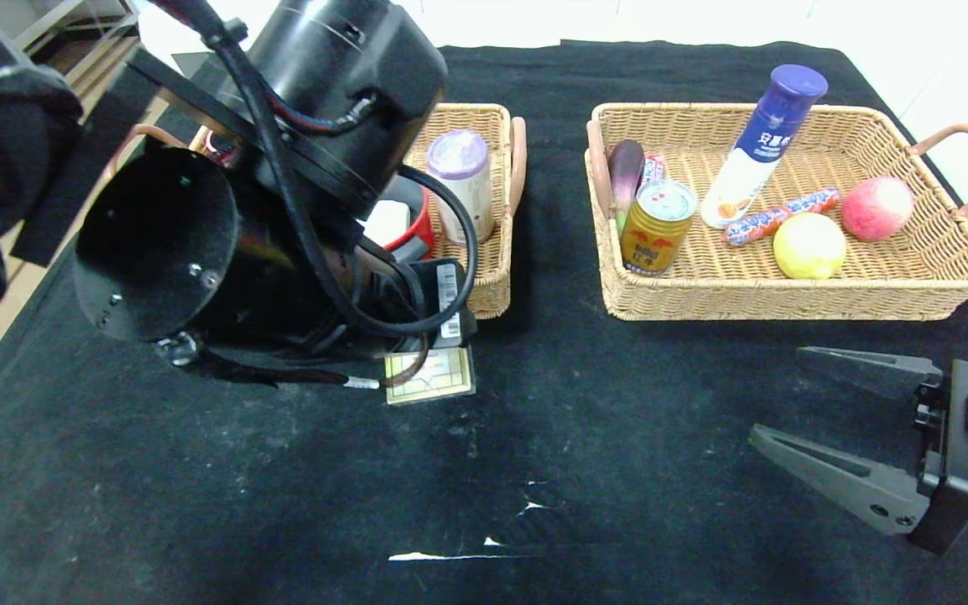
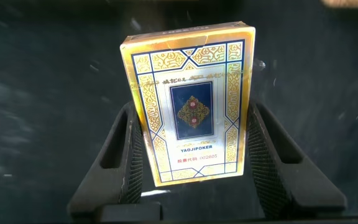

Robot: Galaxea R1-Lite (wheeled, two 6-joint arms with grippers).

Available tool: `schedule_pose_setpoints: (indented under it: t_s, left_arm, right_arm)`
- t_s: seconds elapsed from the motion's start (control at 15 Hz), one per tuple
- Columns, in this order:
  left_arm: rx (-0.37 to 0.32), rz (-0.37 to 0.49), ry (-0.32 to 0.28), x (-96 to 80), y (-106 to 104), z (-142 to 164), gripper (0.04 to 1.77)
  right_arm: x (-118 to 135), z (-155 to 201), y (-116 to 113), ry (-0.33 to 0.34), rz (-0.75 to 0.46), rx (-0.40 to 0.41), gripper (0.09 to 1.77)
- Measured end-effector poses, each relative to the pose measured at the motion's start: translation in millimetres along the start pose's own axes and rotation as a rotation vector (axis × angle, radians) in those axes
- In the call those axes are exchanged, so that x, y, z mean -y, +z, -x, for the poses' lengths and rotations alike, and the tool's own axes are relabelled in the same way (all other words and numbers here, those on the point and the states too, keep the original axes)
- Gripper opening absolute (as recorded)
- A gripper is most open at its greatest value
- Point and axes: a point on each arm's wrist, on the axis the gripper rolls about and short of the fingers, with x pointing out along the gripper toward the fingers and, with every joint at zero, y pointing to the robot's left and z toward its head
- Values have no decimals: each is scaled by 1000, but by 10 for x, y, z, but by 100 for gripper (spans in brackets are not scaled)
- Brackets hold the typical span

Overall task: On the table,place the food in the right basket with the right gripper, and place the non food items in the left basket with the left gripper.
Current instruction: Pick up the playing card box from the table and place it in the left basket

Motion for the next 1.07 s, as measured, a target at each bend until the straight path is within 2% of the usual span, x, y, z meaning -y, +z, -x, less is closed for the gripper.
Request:
schedule_pose_setpoints:
  t_s: [0.33, 0.53, 0.8, 1.07]
  left_arm:
    - [100, 47, 38, -326, 350, 81, 101]
    - [197, 64, 45, -471, 568, 38, 101]
    - [292, 46, 70, -582, 755, -65, 101]
    - [348, 45, 98, -649, 896, -159, 101]
  right_arm:
    - [-3, 5, -7, 0, 0, -2, 171]
    - [-4, 7, -4, 0, 0, 0, 171]
    - [-5, 12, 3, -1, 2, 3, 171]
    - [-5, 14, 17, -2, 3, 8, 171]
